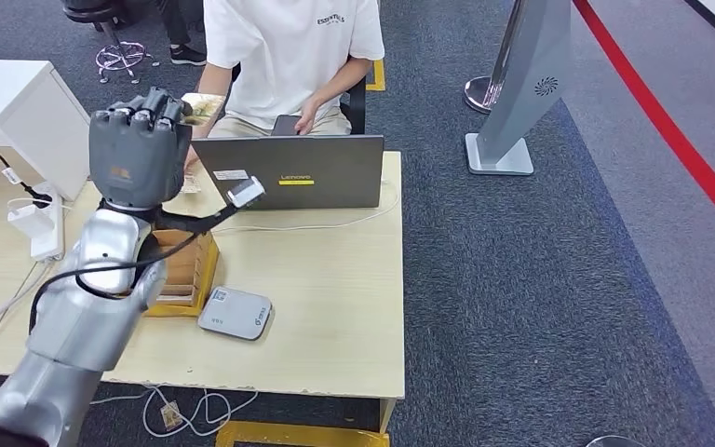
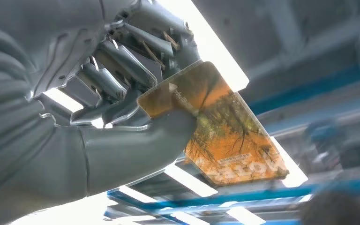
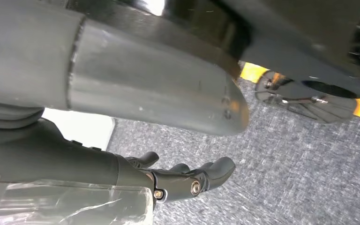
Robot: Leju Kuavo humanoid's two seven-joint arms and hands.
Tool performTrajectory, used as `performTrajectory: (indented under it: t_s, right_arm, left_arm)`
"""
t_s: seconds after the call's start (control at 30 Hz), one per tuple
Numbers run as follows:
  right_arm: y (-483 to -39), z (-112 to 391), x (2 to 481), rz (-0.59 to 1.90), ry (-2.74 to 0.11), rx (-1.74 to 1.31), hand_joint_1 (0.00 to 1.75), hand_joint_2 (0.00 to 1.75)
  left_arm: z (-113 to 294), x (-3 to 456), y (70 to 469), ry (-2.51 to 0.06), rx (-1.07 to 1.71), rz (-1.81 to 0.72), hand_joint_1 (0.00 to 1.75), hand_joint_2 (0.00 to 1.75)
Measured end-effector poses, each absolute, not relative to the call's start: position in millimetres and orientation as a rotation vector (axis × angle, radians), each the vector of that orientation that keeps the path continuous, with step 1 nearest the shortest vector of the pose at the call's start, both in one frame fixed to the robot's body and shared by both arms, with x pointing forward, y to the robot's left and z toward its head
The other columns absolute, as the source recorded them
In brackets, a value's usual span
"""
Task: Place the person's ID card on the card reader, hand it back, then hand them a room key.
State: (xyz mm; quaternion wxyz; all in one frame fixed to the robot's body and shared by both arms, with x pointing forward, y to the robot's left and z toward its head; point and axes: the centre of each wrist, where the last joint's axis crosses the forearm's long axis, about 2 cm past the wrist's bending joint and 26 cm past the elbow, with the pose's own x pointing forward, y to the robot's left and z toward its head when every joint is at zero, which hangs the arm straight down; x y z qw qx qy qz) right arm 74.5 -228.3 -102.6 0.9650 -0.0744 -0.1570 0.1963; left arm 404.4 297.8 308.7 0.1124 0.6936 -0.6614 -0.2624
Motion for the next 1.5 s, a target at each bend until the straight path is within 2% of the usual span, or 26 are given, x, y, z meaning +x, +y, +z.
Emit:
performTrajectory:
  t_s: [0.13,0.3,1.07,1.2,1.5]
  right_arm:
    - [-228,-102,77,0.382,-0.334,-0.149,0.0,0.0]
    - [-228,-102,76,0.377,-0.323,-0.149,0.0,0.0]
    - [-229,-103,73,0.393,-0.316,-0.172,0.0,0.0]
    - [-229,-103,73,0.393,-0.316,-0.172,0.0,0.0]
    - [-230,-103,71,0.393,-0.319,-0.18,0.0,0.0]
  left_arm:
    - [301,438,310,-1.798,2.013,-0.847,1.75,1.75]
    - [283,451,307,-1.679,1.946,-0.917,1.75,1.75]
    - [247,457,301,-1.547,1.852,-1.019,1.75,1.75]
    - [245,457,302,-1.538,1.847,-1.026,0.0,1.75]
    - [241,456,304,-1.551,1.84,-1.033,0.0,1.75]
